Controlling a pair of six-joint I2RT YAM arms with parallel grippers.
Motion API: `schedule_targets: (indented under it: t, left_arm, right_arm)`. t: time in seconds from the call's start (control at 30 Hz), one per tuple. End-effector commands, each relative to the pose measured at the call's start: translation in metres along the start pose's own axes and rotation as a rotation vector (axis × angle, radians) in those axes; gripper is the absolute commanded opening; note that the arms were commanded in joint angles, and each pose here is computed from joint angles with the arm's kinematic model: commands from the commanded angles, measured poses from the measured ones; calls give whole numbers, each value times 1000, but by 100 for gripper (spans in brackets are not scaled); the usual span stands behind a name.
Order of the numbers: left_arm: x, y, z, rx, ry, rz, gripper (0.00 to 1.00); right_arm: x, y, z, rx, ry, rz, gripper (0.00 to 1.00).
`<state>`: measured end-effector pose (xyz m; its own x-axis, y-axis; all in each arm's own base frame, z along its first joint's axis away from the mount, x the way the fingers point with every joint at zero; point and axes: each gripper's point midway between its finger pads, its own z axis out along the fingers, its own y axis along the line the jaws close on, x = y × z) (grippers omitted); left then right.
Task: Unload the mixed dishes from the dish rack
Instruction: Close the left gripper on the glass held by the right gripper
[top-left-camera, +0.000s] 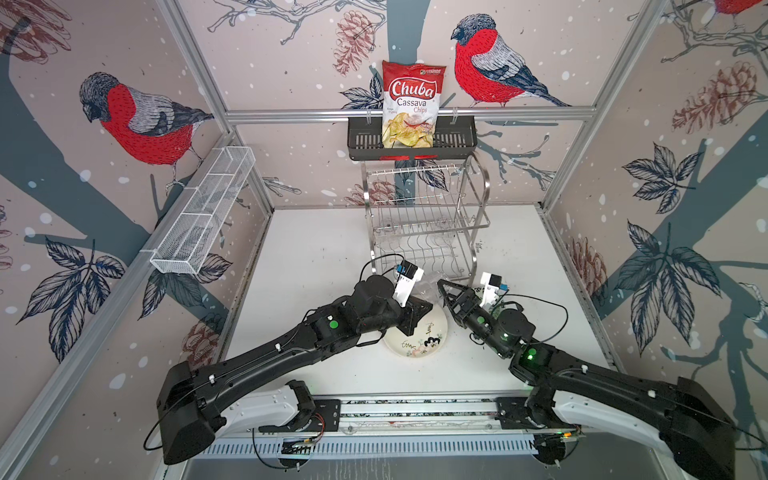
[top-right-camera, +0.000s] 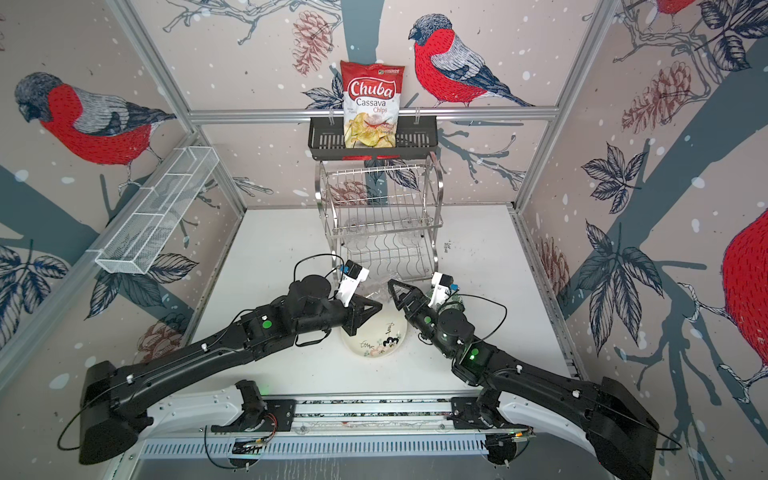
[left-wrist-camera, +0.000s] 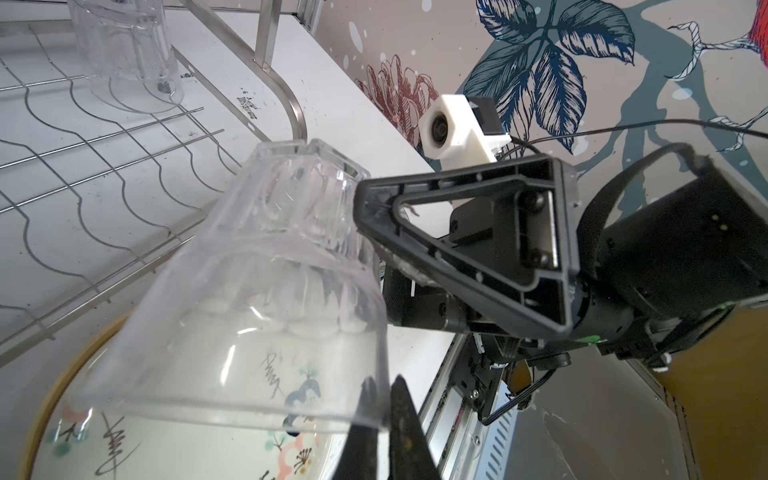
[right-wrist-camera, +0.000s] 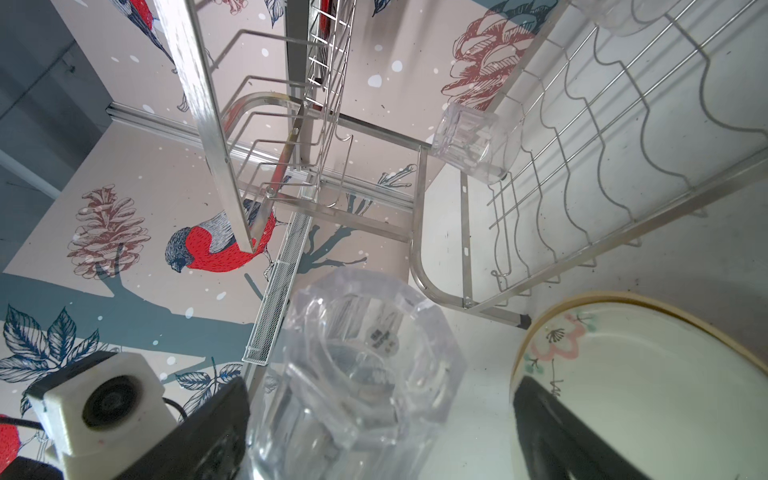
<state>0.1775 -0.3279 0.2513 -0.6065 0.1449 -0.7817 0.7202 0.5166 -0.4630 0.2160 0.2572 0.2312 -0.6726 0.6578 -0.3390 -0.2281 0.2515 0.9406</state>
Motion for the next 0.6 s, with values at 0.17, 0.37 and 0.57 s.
schedule_targets:
  t: [0.17,0.37,0.57]
  left_arm:
    - [3,-8,0,47,26,65,0]
    - [3,-15,-1,84,26,64,0]
    - [4,-17,-1,99,33,64,0]
  right_arm:
    - [11,16,7,-40,97,-23,99]
    - [17,21,21,-63,135,-19,99]
    - [22,26,27,-96,160,-13,93]
